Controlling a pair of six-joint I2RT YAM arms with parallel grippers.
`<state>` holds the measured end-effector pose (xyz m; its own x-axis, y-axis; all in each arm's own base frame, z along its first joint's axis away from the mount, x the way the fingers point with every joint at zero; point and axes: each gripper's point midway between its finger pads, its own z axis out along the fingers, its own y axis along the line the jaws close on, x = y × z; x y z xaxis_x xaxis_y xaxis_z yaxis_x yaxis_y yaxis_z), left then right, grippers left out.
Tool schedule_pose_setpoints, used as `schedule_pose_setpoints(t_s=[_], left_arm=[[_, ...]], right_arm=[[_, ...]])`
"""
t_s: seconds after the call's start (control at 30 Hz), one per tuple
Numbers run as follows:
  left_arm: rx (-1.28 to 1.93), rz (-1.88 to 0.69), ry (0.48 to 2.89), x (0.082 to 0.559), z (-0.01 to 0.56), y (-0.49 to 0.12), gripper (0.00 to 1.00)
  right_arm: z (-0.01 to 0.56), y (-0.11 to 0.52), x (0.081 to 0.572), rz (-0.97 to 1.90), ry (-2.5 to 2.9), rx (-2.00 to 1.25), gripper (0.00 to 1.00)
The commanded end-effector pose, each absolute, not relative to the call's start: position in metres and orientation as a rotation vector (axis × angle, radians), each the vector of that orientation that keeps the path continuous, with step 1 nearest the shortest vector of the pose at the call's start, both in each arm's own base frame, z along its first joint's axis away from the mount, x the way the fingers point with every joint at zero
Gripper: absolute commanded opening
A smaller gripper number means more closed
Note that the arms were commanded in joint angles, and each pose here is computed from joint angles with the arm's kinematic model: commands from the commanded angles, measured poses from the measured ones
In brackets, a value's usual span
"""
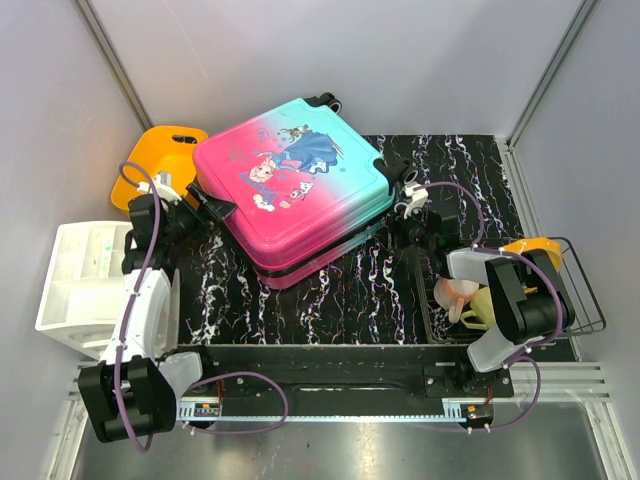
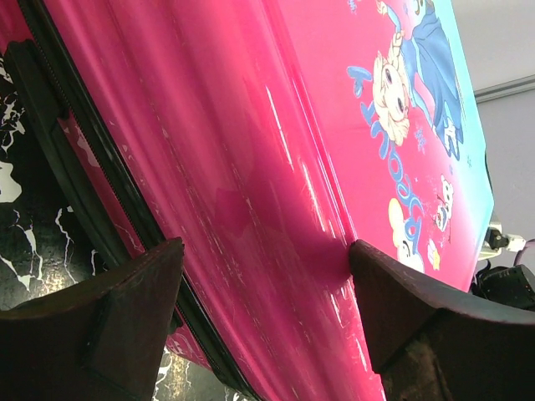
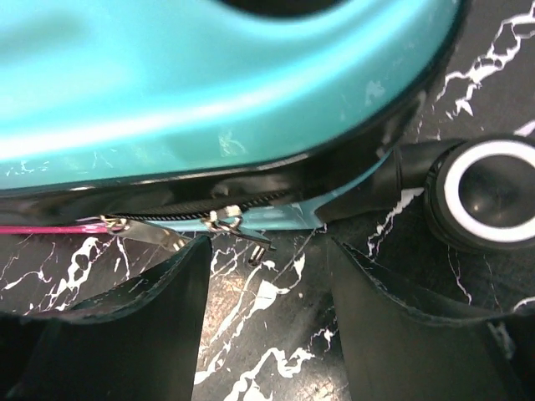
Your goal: Open, take out, and arrange the luggage
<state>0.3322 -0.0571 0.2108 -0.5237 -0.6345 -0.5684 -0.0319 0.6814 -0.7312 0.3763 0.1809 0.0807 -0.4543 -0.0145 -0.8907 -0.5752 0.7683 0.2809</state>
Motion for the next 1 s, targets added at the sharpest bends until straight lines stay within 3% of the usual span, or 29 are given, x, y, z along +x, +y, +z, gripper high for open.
schedule_pose_setpoints(t_s=[0.0, 0.1, 0.23, 0.47, 0.6, 0.7, 0.97], left_arm=[[-0.571, -0.844, 2.191, 0.306, 0.156, -0.065, 0.84], [-0.580, -0.843, 2.197, 0.307, 0.154, -0.064, 0.83], [-0.594, -0.839, 2.193, 0.308, 0.156, -0.063, 0.82], [-0.644, -0.874, 2.148, 0.309, 0.165, -0.063, 0.84], [-0.672, -0.789, 2.163, 0.304, 0.163, -0.051, 0.84], [-0.713, -0.693, 2.181, 0.299, 0.160, -0.038, 0.82], [-0.803, -0.531, 2.225, 0.291, 0.150, -0.018, 0.72]], right_arm=[[0.125, 0.197, 0.395, 0.728, 1.739, -0.563, 0.65], [0.129, 0.202, 0.394, 0.747, 1.721, -0.585, 0.62], [0.126, 0.202, 0.392, 0.741, 1.715, -0.618, 0.41], [0.115, 0.206, 0.376, 0.791, 1.757, -0.624, 0.21], [0.110, 0.202, 0.378, 0.759, 1.779, -0.595, 0.13], [0.111, 0.198, 0.381, 0.734, 1.790, -0.577, 0.00], [0.106, 0.190, 0.382, 0.712, 1.877, -0.475, 0.00]])
